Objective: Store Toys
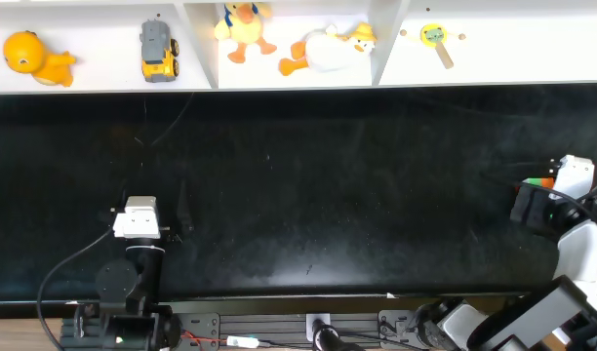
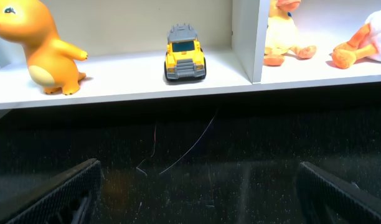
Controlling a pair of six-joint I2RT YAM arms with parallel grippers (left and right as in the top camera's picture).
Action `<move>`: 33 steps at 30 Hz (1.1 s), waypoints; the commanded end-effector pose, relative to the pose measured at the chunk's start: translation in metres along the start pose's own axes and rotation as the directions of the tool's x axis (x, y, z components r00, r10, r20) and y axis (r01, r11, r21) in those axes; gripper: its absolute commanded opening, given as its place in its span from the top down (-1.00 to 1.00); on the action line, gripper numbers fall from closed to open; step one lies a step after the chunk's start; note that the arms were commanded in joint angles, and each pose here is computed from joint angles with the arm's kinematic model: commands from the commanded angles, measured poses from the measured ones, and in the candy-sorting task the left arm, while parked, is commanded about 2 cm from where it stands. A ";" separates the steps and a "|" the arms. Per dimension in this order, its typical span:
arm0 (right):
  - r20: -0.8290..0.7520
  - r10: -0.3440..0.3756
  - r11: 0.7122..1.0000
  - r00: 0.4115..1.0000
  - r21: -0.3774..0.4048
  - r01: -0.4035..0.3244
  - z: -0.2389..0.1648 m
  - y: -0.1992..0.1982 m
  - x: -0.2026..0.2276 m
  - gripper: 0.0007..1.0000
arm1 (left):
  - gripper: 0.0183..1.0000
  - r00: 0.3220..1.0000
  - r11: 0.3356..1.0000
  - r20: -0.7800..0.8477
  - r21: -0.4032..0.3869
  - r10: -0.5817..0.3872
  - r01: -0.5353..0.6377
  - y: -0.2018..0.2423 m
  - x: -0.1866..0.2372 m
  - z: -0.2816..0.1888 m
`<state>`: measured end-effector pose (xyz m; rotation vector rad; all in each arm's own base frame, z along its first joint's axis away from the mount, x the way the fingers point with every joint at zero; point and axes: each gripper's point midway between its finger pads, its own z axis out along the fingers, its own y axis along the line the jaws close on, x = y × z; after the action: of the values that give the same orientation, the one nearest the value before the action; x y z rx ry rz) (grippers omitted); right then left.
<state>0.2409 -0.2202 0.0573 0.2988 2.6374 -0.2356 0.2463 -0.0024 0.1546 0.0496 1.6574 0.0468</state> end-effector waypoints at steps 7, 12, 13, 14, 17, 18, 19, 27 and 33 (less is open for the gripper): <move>0.023 0.027 0.996 0.999 -0.083 -0.025 0.021 0.021 -0.010 -0.92 | -1.00 1.000 1.000 0.009 0.015 -0.013 0.013 -0.003 -0.002 -0.001; 0.016 0.024 0.995 1.000 -0.092 -0.022 0.024 0.026 -0.010 -0.57 | -1.00 1.000 1.000 0.009 0.015 -0.013 0.013 -0.003 -0.002 -0.001; 0.018 0.024 0.996 1.000 -0.091 -0.023 0.024 0.025 -0.011 -0.54 | -1.00 1.000 1.000 0.009 0.015 -0.013 0.013 -0.003 -0.002 -0.001; 0.018 0.024 0.996 1.000 -0.090 -0.022 0.024 0.025 -0.011 -0.53 | -1.00 1.000 1.000 0.009 0.015 -0.013 0.013 -0.003 -0.002 -0.001; 0.017 0.028 0.996 0.999 -0.087 -0.027 0.024 0.024 -0.011 -0.29 | -1.00 1.000 1.000 0.009 0.015 -0.013 0.013 -0.003 -0.002 -0.001; 0.017 0.028 0.996 0.999 -0.087 -0.027 0.024 0.025 -0.011 -0.25 | -1.00 1.000 1.000 0.009 0.015 -0.013 0.013 -0.003 -0.002 -0.001; 0.018 0.029 0.996 0.999 -0.086 -0.027 0.024 0.024 -0.011 -0.21 | -1.00 1.000 1.000 0.009 0.015 -0.013 0.013 -0.003 -0.002 -0.001; 0.106 0.054 0.998 0.993 -0.051 -0.049 -0.003 0.021 -0.035 -0.14 | -1.00 1.000 1.000 0.009 0.015 -0.013 0.013 -0.003 -0.002 -0.001; 0.217 0.066 0.998 0.974 -0.020 -0.063 -0.041 0.025 -0.077 -0.11 | -1.00 1.000 1.000 0.009 0.015 -0.013 0.013 -0.003 -0.002 -0.001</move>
<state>0.2771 -0.1953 0.0865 0.3225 2.5121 -0.1724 0.2463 -0.0024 0.1546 0.0500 1.6574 0.0471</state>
